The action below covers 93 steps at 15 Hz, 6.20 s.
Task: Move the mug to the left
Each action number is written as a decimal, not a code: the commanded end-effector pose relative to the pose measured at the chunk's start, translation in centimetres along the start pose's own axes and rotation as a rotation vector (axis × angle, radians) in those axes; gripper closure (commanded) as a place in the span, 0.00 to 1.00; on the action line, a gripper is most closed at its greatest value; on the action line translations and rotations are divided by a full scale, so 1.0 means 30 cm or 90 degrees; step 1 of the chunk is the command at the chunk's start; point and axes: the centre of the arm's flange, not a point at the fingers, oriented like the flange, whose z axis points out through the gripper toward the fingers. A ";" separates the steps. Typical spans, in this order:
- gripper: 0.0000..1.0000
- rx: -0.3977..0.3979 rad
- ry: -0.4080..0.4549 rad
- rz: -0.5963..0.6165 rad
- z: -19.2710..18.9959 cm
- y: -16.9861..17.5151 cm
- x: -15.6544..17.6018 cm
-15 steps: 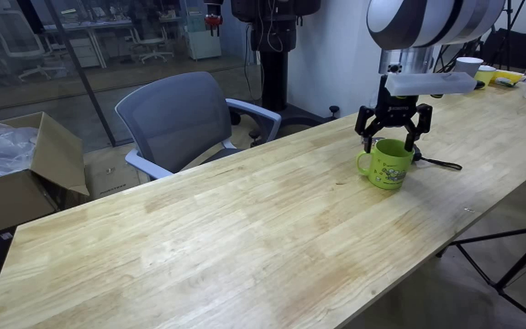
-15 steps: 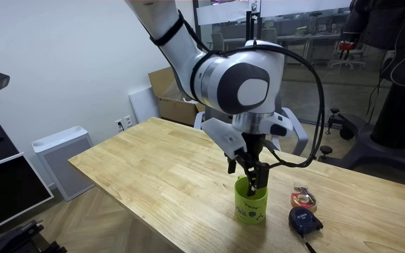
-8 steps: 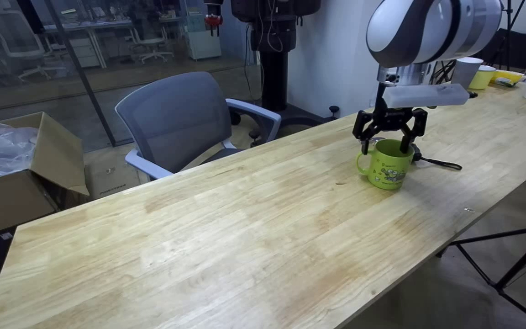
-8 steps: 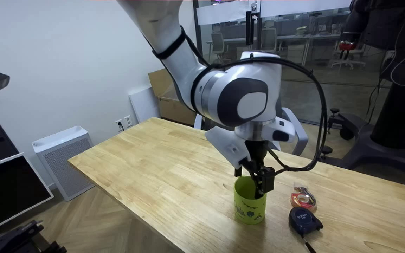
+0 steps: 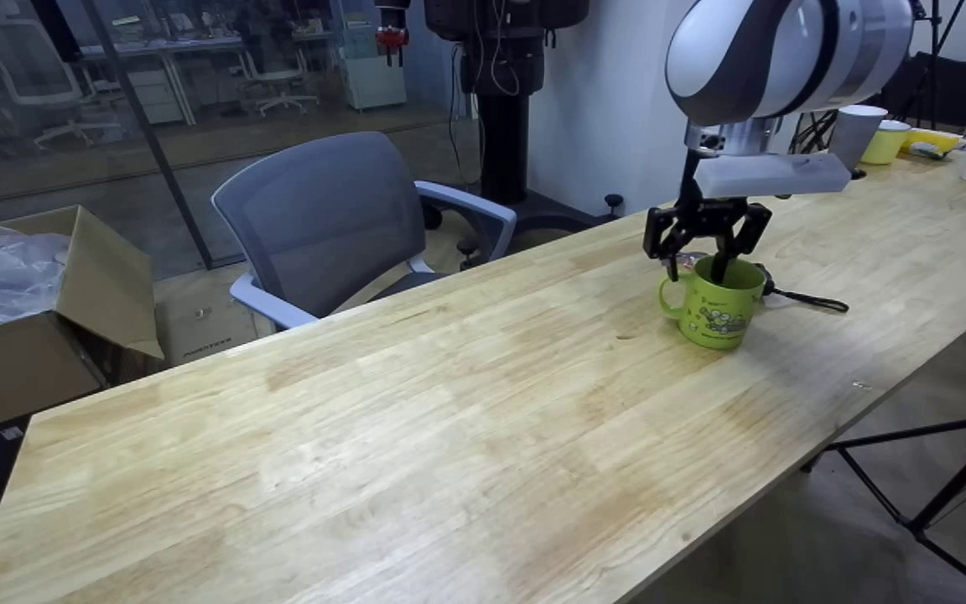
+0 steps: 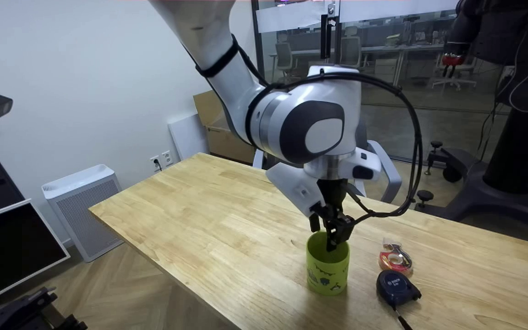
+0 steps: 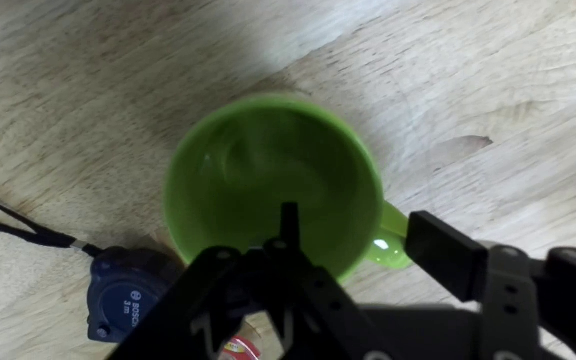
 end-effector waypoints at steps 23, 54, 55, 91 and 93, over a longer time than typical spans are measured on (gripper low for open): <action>0.97 -0.023 0.023 0.006 -0.141 -0.109 0.075; 0.97 -0.058 -0.045 -0.172 -0.061 -0.615 -0.252; 0.97 -0.062 -0.046 -0.176 -0.056 -0.627 -0.262; 0.00 -0.093 -0.016 -0.147 -0.397 -0.641 -0.125; 0.00 -0.091 -0.018 -0.142 -0.440 -0.631 -0.120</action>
